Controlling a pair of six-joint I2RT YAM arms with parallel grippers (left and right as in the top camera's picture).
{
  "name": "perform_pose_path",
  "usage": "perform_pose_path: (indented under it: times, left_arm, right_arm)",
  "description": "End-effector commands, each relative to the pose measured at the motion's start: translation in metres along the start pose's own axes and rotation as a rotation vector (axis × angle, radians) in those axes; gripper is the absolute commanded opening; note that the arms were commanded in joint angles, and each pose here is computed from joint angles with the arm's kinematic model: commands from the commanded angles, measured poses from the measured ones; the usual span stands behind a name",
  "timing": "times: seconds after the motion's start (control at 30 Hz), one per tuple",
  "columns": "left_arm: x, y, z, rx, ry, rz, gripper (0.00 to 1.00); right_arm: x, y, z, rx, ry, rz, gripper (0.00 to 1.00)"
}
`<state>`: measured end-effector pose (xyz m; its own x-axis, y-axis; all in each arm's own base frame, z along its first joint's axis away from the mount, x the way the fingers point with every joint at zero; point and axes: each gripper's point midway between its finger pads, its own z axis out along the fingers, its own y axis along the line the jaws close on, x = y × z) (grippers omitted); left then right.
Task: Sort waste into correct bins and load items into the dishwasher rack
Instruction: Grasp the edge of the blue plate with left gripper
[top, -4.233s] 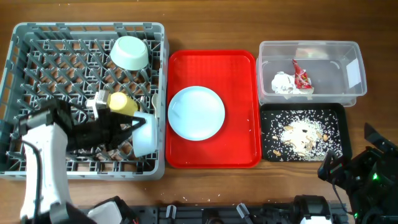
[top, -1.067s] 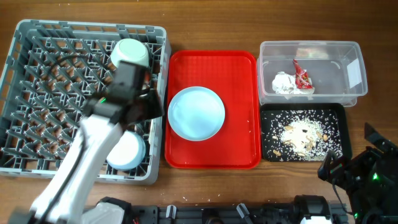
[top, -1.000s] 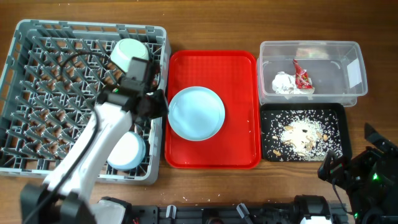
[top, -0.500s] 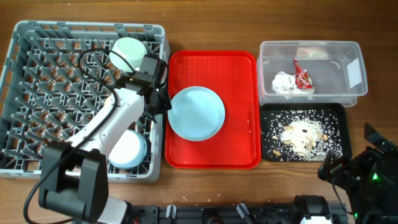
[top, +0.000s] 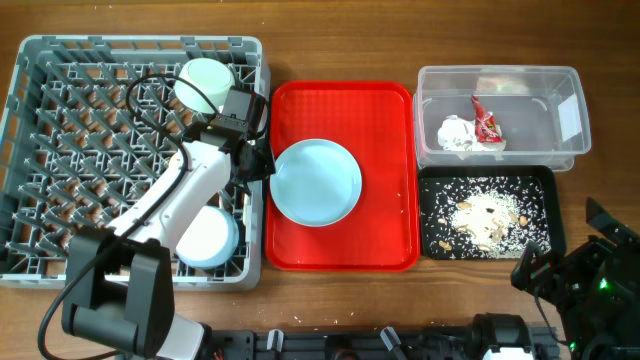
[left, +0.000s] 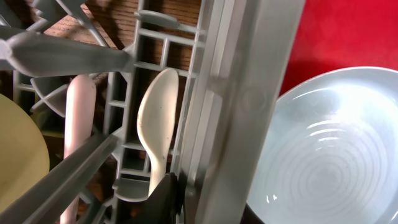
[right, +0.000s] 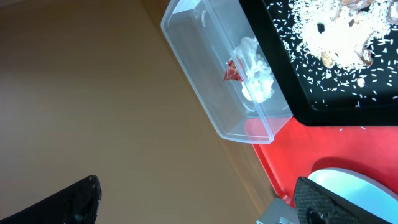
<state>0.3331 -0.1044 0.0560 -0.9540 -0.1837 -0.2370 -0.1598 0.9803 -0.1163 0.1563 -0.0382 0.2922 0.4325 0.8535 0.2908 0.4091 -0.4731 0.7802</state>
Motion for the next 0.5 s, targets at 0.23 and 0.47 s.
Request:
perform_pose_path:
  times: [0.23, 0.47]
  left_arm:
    - [0.022, -0.037, -0.001, 0.080, 0.041, 0.077, 0.20]
    - [-0.002, -0.012, -0.004, -0.033, -0.051, 0.046, 0.40]
  right_arm:
    - [-0.003, 0.001, 0.000, -0.009, -0.015, 0.014, 1.00]
    - [-0.003, 0.001, 0.000, -0.008, -0.015, 0.014, 1.00]
